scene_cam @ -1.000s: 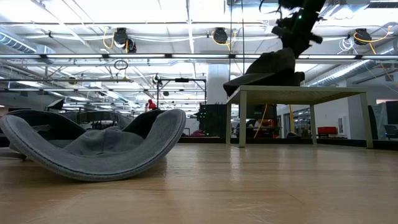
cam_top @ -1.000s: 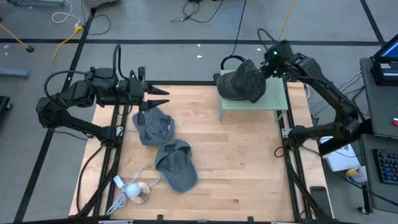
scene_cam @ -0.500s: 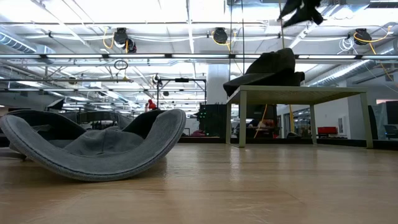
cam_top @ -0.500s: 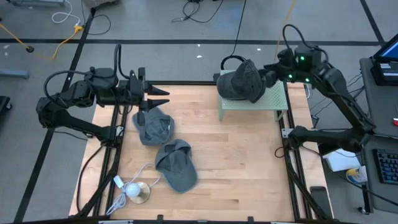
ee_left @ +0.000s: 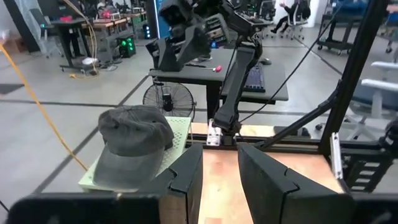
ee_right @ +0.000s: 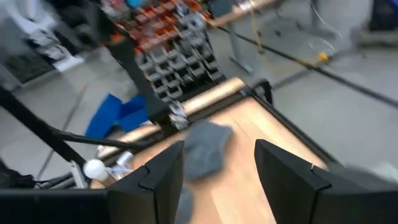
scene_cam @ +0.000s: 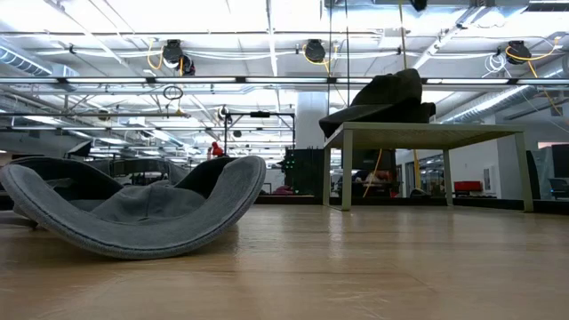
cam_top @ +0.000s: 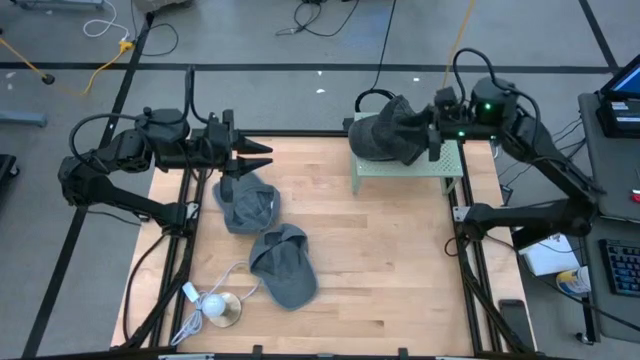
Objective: Pick & Place hat
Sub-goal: Put the bottom gray cap on the shelf
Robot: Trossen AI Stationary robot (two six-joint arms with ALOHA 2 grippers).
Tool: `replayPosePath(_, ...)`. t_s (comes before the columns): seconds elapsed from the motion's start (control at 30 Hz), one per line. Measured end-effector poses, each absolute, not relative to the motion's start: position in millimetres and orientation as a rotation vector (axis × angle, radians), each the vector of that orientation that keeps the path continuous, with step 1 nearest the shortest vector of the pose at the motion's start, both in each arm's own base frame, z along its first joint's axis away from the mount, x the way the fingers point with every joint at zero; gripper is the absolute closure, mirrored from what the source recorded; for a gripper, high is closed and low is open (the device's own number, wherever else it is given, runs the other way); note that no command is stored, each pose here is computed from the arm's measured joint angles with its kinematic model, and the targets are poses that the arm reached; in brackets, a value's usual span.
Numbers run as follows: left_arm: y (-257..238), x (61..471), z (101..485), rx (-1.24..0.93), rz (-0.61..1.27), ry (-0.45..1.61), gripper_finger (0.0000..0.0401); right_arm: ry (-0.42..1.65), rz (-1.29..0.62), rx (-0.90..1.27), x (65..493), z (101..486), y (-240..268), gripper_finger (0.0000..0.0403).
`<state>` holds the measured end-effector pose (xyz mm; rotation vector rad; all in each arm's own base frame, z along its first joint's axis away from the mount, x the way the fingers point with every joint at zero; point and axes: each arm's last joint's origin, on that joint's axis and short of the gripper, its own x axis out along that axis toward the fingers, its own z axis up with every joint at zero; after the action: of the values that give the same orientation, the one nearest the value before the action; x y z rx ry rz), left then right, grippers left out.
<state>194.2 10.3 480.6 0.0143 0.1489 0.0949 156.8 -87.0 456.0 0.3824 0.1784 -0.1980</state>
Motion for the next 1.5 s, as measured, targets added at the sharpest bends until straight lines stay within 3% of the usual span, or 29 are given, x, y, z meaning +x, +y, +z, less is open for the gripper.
replayPosePath(0.27,8,196,480,-0.130,0.068,0.147,0.0293,0.117,-0.126,0.410,180,460,-85,0.0213)
replayPosePath(0.53,1,236,455,0.100,-0.042,0.290,0.0292,0.123,-0.093,0.299,181,460,-82,0.0185)
replayPosePath(0.83,1,269,428,0.279,-0.159,0.421,0.0289,-0.027,-0.007,0.182,164,481,-71,0.0144)
replayPosePath(1.23,-1,286,397,0.480,-0.330,0.580,0.0179,-0.080,0.017,0.264,152,489,-63,0.0148)
replayPosePath(1.5,-6,306,370,0.498,-0.518,0.658,0.0167,-0.085,0.038,0.280,149,490,-61,0.0149)
